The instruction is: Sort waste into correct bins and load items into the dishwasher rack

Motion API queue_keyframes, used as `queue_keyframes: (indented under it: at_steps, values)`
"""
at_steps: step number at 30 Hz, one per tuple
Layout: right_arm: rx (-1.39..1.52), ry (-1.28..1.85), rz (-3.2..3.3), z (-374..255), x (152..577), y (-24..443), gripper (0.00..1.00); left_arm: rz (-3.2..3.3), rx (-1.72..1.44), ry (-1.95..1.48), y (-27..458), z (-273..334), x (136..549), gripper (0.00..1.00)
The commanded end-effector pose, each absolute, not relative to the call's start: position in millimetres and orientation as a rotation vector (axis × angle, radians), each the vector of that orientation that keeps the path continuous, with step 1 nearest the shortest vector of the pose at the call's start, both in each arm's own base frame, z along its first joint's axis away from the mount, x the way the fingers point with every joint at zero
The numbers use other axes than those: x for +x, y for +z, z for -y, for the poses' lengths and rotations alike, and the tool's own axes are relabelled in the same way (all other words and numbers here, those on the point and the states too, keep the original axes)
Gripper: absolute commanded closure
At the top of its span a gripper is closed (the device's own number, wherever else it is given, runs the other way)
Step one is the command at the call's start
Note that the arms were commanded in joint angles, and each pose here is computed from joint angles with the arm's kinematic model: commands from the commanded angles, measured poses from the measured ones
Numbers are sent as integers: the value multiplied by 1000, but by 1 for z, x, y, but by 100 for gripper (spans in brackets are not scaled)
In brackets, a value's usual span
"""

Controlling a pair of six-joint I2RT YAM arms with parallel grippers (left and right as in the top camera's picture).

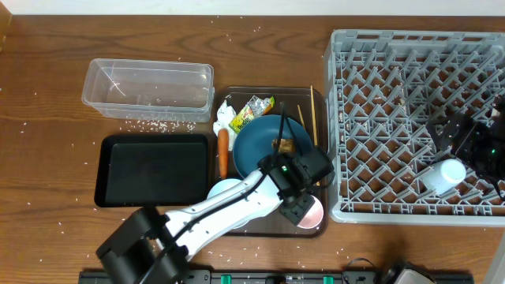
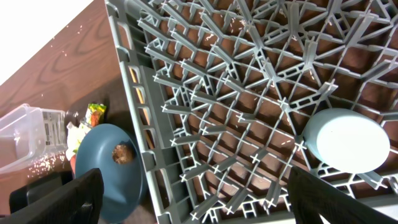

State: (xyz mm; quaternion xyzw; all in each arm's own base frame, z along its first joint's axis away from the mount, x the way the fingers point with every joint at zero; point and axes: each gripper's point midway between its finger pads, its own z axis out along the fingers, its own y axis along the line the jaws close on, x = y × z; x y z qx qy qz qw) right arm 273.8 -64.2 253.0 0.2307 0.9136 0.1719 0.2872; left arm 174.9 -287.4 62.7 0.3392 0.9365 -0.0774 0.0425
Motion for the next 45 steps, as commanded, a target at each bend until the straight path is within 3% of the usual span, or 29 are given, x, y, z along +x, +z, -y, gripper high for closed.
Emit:
queue_keyframes:
  at_steps: [1,3,4,7,15,24,31,35,39,45]
  values:
    - [582,456,-2437,62,276,257,12,-2882,1059,-218,55,288,175,45]
    - [582,457,-2437,62,275,257,12,-2886,1061,-213,54,288,174,57]
    - [582,457,-2437,62,275,257,12,-2886,1061,-214,54,288,174,70]
    - [582,457,-2437,62,275,257,12,-2891,1064,-258,59,291,171,94]
    - [582,457,-2438,62,275,257,11,-2784,1026,-409,128,295,173,94]
    - [540,505,-2440,53,275,259,12,-2623,604,-705,219,238,227,94]
    - [177,836,-2379,-24,285,284,17,-2421,446,-1298,279,224,255,94]
    - [-286,984,-2286,-89,273,301,13,-2296,500,-1604,304,228,251,94]
    - [-617,1111,-2158,-141,253,315,14,-2266,531,-1702,309,231,247,94]
    - [-865,1169,-2003,-187,239,332,15,-2133,643,-1868,332,236,233,94]
